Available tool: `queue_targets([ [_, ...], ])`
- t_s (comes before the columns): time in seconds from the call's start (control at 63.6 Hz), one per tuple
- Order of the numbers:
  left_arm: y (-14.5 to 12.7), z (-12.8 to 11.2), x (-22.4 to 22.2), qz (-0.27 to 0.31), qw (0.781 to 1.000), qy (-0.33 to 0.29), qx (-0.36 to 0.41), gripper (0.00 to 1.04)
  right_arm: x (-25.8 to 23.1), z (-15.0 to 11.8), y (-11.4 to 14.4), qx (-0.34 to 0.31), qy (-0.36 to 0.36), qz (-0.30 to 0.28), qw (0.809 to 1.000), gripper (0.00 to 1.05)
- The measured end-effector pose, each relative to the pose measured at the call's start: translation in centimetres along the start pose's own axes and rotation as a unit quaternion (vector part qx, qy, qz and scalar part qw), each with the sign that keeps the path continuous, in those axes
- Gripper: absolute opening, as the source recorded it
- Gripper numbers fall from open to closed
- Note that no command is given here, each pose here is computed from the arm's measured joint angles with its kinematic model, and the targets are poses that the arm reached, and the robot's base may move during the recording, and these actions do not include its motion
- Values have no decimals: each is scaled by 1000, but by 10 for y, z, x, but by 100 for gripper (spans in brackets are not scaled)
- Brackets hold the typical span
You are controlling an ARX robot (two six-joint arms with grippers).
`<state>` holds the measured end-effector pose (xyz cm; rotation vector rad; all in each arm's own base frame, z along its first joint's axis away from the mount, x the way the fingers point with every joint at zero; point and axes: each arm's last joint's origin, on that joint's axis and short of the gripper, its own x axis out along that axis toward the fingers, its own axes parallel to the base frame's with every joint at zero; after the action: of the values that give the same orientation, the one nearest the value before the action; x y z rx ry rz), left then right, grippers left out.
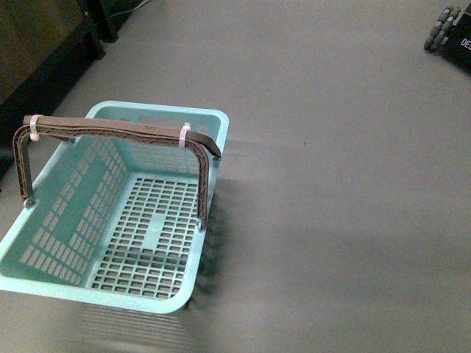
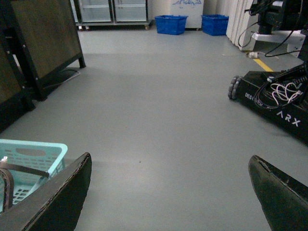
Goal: Pick mango and avocado into basket
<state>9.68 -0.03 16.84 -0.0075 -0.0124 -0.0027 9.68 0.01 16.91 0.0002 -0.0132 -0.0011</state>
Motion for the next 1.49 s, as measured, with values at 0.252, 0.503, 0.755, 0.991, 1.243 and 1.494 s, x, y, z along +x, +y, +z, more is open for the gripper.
queue_targets([
  [0.252, 0, 0, 0, 0, 1000, 0, 0, 96, 0, 0, 0, 0, 0, 0, 1000, 96],
  [0.503, 0, 0, 0, 0, 1000, 0, 0, 96, 0, 0, 0, 0, 0, 0, 1000, 96],
  [0.755, 15, 15, 28, 43, 868, 214, -446, 96, 0, 0, 0, 0, 0, 1, 1000, 96],
  [0.991, 39, 3, 93, 130, 806, 200, -541, 96, 0, 0, 0, 0, 0, 1, 1000, 96],
  [1.243, 26, -52, 177, 178, 774, 256, -551, 96, 0, 0, 0, 0, 0, 1, 1000, 96],
  [1.494, -17, -93, 243, 173, 760, 304, -548, 96, 0, 0, 0, 0, 0, 1, 1000, 96],
])
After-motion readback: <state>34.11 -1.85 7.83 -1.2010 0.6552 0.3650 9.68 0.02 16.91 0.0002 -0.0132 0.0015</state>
